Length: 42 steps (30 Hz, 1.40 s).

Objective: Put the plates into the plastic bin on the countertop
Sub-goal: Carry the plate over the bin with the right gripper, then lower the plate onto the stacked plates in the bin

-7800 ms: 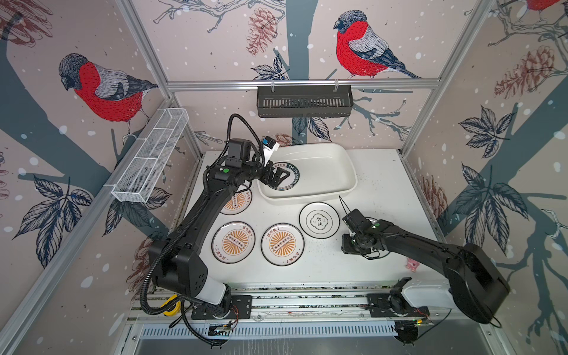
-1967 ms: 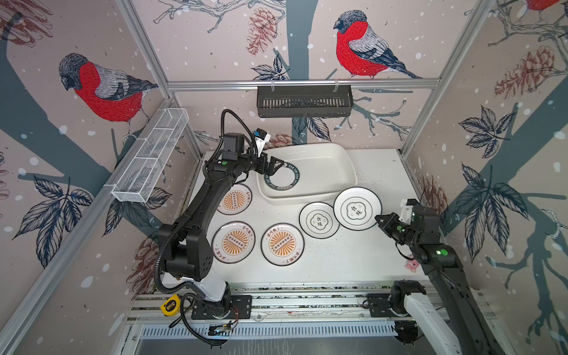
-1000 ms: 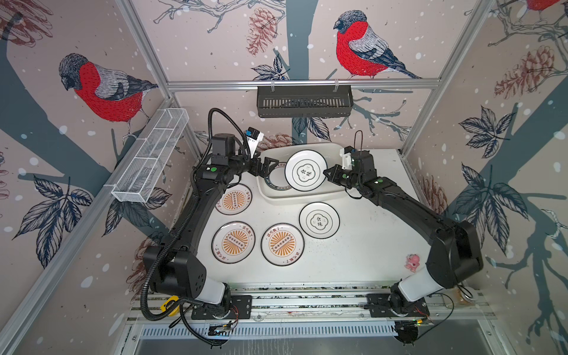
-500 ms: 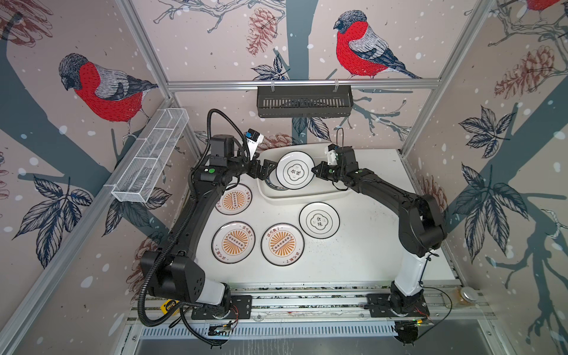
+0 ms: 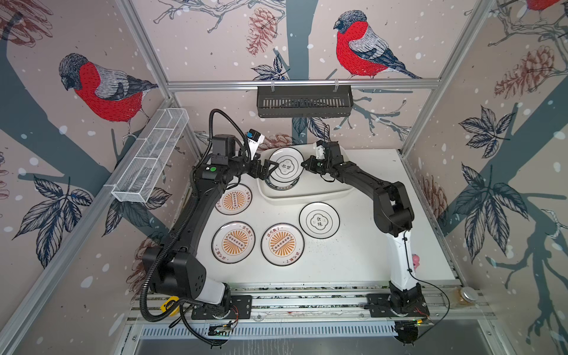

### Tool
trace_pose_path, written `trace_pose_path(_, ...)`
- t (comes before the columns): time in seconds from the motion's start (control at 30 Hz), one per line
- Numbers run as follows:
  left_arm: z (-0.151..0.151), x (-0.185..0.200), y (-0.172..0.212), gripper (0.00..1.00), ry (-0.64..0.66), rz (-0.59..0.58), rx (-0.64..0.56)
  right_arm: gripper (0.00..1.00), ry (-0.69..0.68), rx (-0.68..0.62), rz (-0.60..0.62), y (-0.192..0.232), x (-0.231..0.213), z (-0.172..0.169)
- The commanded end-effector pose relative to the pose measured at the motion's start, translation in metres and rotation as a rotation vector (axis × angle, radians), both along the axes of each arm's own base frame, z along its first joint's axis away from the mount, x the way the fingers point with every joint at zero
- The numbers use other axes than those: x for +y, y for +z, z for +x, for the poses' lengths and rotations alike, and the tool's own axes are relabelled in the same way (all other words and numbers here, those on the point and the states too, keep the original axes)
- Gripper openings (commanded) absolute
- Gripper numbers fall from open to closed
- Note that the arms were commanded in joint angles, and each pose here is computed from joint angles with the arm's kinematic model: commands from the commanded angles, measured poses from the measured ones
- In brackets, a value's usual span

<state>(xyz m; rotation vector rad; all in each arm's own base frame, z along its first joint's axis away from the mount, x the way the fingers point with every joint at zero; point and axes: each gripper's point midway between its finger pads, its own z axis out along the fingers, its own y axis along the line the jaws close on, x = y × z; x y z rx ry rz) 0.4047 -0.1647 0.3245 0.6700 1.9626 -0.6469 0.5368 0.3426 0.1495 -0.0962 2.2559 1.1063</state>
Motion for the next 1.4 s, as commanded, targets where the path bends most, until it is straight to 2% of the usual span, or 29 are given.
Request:
trace_pose_path(0.0,-0.002,-0.003,-0.001,0.97,-0.026,-0.004,0.001,0.04,0.039,0.004,0.027,-0.001,0.012,0.002)
trace_pose_path(0.23,0.0,-0.006,-0.004,0.97,-0.031,-0.007,0.01,0.05,0.047,0.057,0.01,-0.03,0.018,0.009)
trace_pose_path(0.73,0.001,-0.009,-0.004,0.97,-0.041,-0.006,0.009,0.06,0.045,0.127,0.02,-0.054,0.019,0.016)
trace_pose_path(1.37,0.001,-0.009,-0.002,0.97,-0.044,-0.007,0.001,0.2,0.038,0.149,-0.003,-0.067,0.015,0.018)
